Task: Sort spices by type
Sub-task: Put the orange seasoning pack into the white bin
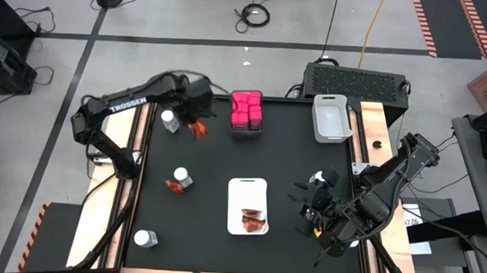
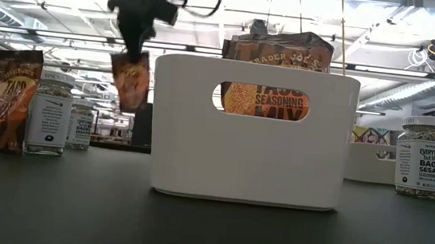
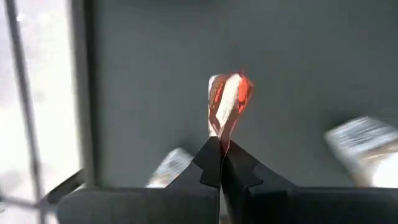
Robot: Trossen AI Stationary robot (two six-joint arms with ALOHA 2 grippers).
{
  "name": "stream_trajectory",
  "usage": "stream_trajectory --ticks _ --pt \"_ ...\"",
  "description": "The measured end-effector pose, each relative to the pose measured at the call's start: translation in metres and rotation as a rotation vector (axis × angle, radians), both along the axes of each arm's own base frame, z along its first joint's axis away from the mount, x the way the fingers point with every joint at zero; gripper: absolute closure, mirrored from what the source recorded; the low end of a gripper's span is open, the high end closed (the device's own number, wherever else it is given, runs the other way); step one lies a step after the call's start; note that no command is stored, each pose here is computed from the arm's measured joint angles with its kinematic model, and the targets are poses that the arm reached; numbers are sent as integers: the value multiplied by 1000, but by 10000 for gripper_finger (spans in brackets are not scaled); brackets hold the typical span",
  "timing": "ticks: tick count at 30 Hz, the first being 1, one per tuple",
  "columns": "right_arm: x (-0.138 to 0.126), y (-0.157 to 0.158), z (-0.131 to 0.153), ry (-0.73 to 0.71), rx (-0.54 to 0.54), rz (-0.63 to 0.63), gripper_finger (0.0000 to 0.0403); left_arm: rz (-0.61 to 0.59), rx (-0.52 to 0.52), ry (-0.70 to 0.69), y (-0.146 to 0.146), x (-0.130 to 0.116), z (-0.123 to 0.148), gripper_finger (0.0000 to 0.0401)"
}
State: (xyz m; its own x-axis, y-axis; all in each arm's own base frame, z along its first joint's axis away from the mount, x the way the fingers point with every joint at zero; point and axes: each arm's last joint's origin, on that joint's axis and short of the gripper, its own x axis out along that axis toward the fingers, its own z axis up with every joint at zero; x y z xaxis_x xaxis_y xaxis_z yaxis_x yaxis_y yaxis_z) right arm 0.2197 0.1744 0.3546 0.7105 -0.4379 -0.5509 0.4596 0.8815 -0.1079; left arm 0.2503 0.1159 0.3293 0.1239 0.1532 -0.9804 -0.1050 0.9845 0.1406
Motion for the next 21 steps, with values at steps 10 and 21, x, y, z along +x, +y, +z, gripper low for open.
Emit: stream_trajectory --ticks 10,21 --pt "1 1 0 2 22 8 239 -28 -117 -257 -123 40 19 401" --pt "1 2 0 3 31 13 239 34 -243 -559 -190 59 37 401"
